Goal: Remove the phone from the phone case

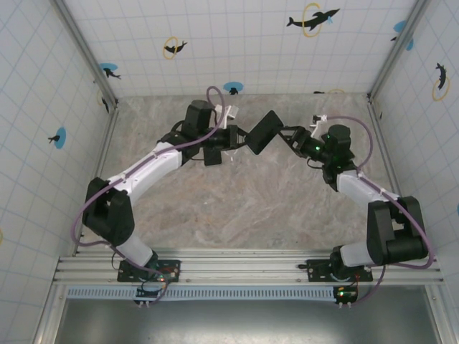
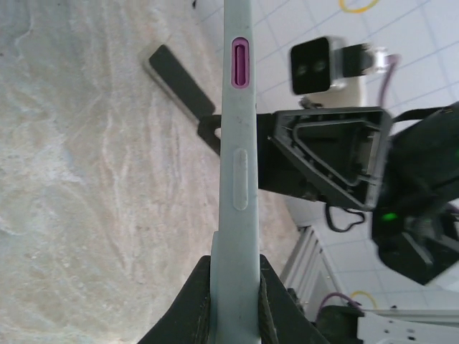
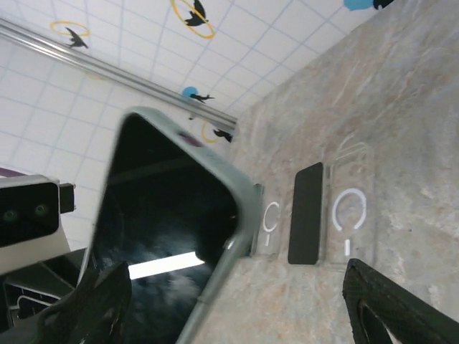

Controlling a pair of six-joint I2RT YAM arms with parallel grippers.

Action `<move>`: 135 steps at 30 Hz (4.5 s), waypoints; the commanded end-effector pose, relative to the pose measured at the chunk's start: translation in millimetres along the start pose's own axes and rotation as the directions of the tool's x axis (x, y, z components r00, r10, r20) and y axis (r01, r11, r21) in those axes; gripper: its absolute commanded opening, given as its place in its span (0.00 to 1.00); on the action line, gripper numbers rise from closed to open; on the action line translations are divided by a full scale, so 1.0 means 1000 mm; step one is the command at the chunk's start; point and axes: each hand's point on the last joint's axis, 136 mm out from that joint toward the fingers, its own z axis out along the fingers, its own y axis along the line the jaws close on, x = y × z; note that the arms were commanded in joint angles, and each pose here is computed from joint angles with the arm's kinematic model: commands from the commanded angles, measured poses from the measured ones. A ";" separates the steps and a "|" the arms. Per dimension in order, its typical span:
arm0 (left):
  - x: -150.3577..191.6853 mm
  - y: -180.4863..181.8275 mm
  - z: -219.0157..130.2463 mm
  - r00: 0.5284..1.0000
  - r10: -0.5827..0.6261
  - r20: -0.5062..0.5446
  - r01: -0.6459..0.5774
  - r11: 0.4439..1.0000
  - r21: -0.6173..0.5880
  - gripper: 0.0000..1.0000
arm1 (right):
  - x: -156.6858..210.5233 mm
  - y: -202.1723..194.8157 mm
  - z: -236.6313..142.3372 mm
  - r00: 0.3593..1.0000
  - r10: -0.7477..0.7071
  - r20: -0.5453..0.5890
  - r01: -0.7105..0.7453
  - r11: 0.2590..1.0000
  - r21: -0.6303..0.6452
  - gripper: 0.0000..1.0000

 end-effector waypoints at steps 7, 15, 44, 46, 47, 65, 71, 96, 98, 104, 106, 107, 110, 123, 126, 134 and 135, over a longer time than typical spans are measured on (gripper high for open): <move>-0.006 -0.050 -0.016 1.000 -0.015 0.025 0.009 0.979 0.204 0.03 | -0.008 0.069 -0.011 0.999 0.002 0.035 0.009 0.943 -0.332 0.54; -0.007 -0.055 -0.016 0.999 -0.040 0.015 0.035 0.969 0.246 0.03 | -0.007 0.074 -0.011 0.999 0.042 0.031 -0.027 0.926 -0.377 0.31; -0.048 -0.028 -0.032 0.735 -0.381 0.562 0.254 0.922 0.292 0.51 | -0.041 0.077 -0.020 0.817 0.291 0.498 -0.098 0.921 -0.376 0.06; -0.049 -0.034 -0.031 0.704 -0.397 0.589 0.255 0.915 0.311 0.51 | -0.039 0.077 -0.021 0.799 0.279 0.533 -0.095 0.933 -0.347 0.06; -0.049 -0.037 -0.031 0.682 -0.421 0.598 0.262 0.904 0.337 0.50 | -0.038 0.077 -0.021 0.793 0.271 0.546 -0.093 0.939 -0.332 0.06; -0.044 -0.056 -0.004 0.467 -0.682 0.563 0.347 0.727 0.593 0.34 | -0.018 0.062 -0.027 0.738 0.196 0.646 -0.155 0.981 -0.121 0.05; -0.050 -0.066 0.003 0.474 -0.696 0.540 0.338 0.710 0.618 0.29 | -0.011 0.062 -0.023 0.738 0.196 0.645 -0.160 0.980 -0.115 0.05; -0.059 -0.054 -0.013 0.649 -0.543 0.533 0.293 0.825 0.483 0.02 | 0.007 0.055 -0.033 0.881 0.065 0.469 -0.044 0.997 -0.056 0.61; -0.060 -0.053 -0.013 0.694 -0.502 0.516 0.276 0.848 0.453 0.02 | 0.007 0.060 -0.030 0.908 0.063 0.415 -0.029 0.996 -0.089 0.58; -0.075 -0.062 -0.024 0.769 -0.425 0.478 0.224 0.879 0.421 0.01 | 0.004 0.081 -0.028 0.939 0.080 0.334 -0.005 0.976 -0.220 0.50; -0.075 -0.060 -0.027 0.772 -0.423 0.475 0.224 0.880 0.419 0.01 | 0.002 0.086 -0.027 0.941 0.089 0.326 -0.007 0.969 -0.247 0.45; -0.076 -0.061 -0.028 0.775 -0.422 0.470 0.223 0.879 0.422 0.01 | 0.002 0.088 -0.026 0.942 0.092 0.322 -0.007 0.967 -0.254 0.44; -0.077 -0.067 -0.027 0.785 -0.421 0.454 0.212 0.872 0.441 0.01 | 0.001 0.088 -0.025 0.940 0.112 0.322 -0.020 0.961 -0.276 0.42; -0.075 -0.067 -0.032 0.784 -0.431 0.447 0.216 0.865 0.453 0.00 | 0.001 0.091 -0.030 0.935 0.144 0.324 -0.035 0.946 -0.321 0.20; -0.075 -0.065 -0.036 0.774 -0.445 0.451 0.225 0.858 0.462 0.00 | 0.002 0.093 -0.031 0.937 0.140 0.321 -0.029 0.944 -0.327 0.21; -0.078 -0.063 -0.040 0.771 -0.448 0.453 0.224 0.856 0.465 0.00 | 0.009 0.092 -0.036 0.941 0.150 0.305 -0.038 0.938 -0.345 0.25; -0.078 -0.065 -0.039 0.774 -0.446 0.450 0.222 0.856 0.466 0.00 | 0.009 0.092 -0.037 0.940 0.150 0.307 -0.038 0.938 -0.344 0.25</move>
